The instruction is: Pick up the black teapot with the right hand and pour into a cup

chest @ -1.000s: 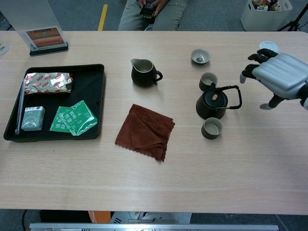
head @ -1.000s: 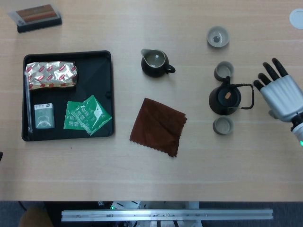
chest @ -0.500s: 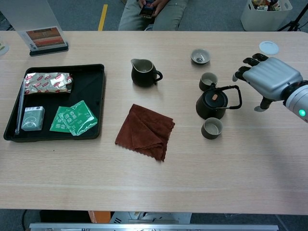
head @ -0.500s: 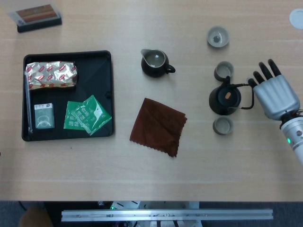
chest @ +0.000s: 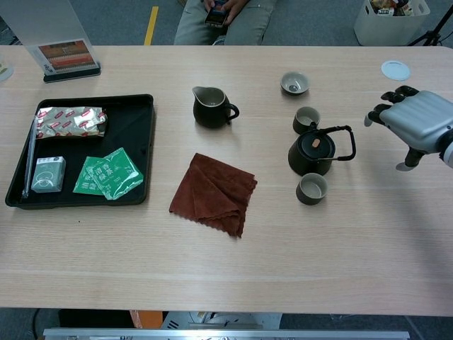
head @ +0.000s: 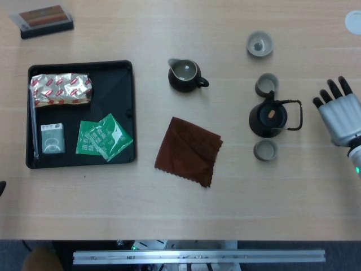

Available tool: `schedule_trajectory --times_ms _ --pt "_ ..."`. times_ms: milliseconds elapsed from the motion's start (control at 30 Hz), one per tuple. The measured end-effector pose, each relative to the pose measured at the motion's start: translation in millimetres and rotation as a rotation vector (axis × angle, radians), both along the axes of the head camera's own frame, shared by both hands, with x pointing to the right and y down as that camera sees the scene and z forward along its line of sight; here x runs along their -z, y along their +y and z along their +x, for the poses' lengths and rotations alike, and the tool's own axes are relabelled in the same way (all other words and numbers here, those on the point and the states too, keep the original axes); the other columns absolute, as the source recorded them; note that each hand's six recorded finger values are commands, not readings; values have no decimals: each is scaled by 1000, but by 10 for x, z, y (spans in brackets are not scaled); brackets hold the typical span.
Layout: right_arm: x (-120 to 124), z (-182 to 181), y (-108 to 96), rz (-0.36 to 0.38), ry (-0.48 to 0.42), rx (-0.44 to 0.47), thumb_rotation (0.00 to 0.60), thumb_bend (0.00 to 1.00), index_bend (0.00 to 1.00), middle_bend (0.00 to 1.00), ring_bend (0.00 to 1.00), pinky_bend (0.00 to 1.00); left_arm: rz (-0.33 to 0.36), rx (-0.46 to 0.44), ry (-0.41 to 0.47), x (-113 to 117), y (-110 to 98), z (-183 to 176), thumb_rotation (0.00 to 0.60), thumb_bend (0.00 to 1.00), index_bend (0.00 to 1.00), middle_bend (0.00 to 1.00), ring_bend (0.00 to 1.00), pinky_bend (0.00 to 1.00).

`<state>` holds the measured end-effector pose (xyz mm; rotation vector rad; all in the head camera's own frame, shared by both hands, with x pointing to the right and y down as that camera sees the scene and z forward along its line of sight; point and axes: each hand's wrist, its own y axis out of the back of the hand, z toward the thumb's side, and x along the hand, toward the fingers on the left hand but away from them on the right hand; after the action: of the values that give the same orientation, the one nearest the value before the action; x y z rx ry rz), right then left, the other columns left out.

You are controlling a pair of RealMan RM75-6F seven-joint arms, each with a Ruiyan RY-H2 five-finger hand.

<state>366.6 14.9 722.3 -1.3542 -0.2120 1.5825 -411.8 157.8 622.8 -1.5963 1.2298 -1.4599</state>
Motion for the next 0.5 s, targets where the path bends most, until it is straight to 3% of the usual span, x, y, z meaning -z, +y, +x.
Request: schedule_trajectory --times_ms 500 --pt "-140 -267 6 -14 -40 30 600 0 227 215 44 0 -2 13 0 -2 16 -47 600 217 0 0 0 0"
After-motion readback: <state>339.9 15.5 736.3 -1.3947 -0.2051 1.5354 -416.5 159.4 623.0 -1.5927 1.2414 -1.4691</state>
